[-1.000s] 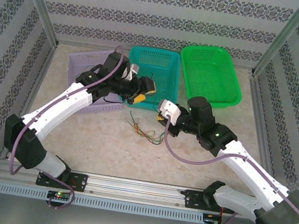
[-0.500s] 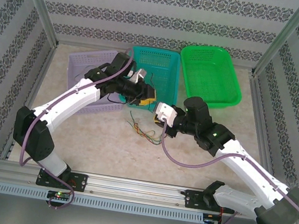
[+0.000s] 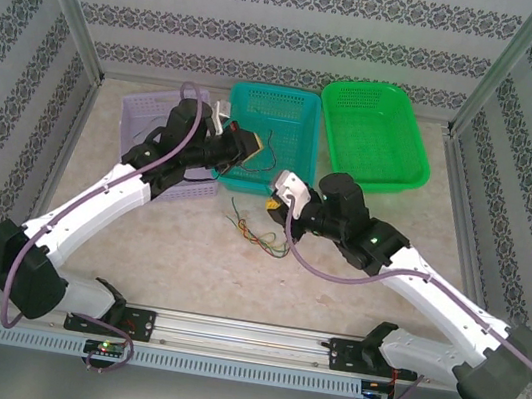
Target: Untangle the cables
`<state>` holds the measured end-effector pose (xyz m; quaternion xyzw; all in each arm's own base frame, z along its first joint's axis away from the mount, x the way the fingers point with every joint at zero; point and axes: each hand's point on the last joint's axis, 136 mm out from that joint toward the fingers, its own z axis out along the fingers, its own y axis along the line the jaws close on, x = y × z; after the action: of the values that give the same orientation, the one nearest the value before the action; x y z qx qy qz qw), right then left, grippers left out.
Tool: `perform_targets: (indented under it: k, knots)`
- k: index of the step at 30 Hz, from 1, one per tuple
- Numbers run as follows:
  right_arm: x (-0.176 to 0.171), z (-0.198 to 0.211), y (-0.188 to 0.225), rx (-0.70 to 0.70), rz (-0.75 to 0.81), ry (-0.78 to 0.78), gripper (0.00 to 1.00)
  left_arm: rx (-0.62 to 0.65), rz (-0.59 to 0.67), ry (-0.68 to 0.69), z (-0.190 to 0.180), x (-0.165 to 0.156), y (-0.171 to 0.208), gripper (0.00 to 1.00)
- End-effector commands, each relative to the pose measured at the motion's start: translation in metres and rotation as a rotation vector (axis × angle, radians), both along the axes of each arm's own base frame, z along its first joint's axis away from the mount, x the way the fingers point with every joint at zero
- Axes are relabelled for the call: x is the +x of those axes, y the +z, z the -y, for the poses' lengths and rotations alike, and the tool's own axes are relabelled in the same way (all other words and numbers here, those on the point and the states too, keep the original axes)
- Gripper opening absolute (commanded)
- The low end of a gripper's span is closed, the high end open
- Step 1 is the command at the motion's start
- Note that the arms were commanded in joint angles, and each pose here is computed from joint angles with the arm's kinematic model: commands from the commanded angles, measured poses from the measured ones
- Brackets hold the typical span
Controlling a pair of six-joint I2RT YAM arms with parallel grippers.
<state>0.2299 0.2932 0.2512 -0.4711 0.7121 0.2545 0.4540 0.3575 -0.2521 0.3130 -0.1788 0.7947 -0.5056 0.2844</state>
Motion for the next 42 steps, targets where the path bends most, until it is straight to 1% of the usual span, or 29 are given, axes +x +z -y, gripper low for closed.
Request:
perform_targets:
  k: [1, 3, 5, 7, 11, 14, 17, 19, 22, 24, 27, 31, 36, 39, 41, 42]
  knots:
    - [-0.043, -0.010, -0.046, -0.041, -0.296, 0.065, 0.00, -0.153, 0.279, 0.251, -0.039, 0.046, 0.078, 0.00]
    - [-0.045, -0.015, -0.047, -0.042, -0.318, 0.072, 0.00, -0.150, 0.284, 0.216, -0.033, 0.046, 0.079, 0.00]
    - [-0.041, -0.017, -0.040, -0.030, -0.320, 0.053, 0.01, -0.163, 0.295, 0.182, -0.027, 0.045, 0.080, 0.00]
    - [-0.030, -0.014, -0.024, 0.007, -0.308, 0.008, 0.12, -0.164, 0.308, 0.138, -0.021, 0.042, 0.080, 0.00]
    - [-0.003, 0.004, 0.030, 0.161, -0.289, -0.102, 0.37, -0.168, 0.296, 0.016, -0.002, 0.036, 0.076, 0.00]
    - [0.015, 0.026, 0.086, 0.306, -0.231, -0.198, 0.47, -0.156, 0.290, -0.039, 0.005, 0.032, 0.074, 0.00]
    - [0.031, 0.050, 0.133, 0.447, -0.178, -0.293, 0.55, -0.128, 0.297, -0.088, 0.011, 0.029, 0.073, 0.00]
    - [0.043, 0.061, 0.159, 0.534, -0.174, -0.340, 0.58, -0.132, 0.305, -0.121, 0.016, 0.027, 0.074, 0.00]
    - [0.069, 0.071, 0.178, 0.611, -0.217, -0.421, 0.60, -0.123, 0.313, -0.175, 0.025, 0.024, 0.072, 0.00]
    - [0.086, 0.069, 0.180, 0.616, -0.260, -0.460, 0.60, -0.112, 0.317, -0.201, 0.030, 0.022, 0.069, 0.00]
    - [0.109, 0.059, 0.177, 0.559, -0.286, -0.486, 0.60, -0.093, 0.328, -0.256, 0.041, 0.017, 0.068, 0.00]
    - [0.134, 0.055, 0.164, 0.443, -0.229, -0.539, 0.60, -0.075, 0.352, -0.332, 0.056, 0.008, 0.069, 0.00]
    - [0.160, 0.050, 0.146, 0.339, -0.218, -0.559, 0.55, -0.046, 0.346, -0.383, 0.067, 0.001, 0.064, 0.00]
    - [0.172, 0.051, 0.138, 0.334, -0.246, -0.584, 0.46, -0.033, 0.341, -0.406, 0.071, -0.003, 0.062, 0.00]
    - [0.177, 0.050, 0.137, 0.341, -0.256, -0.584, 0.37, -0.028, 0.336, -0.416, 0.075, -0.005, 0.060, 0.00]
    - [0.180, 0.051, 0.136, 0.347, -0.259, -0.591, 0.31, -0.026, 0.332, -0.422, 0.077, -0.006, 0.058, 0.00]
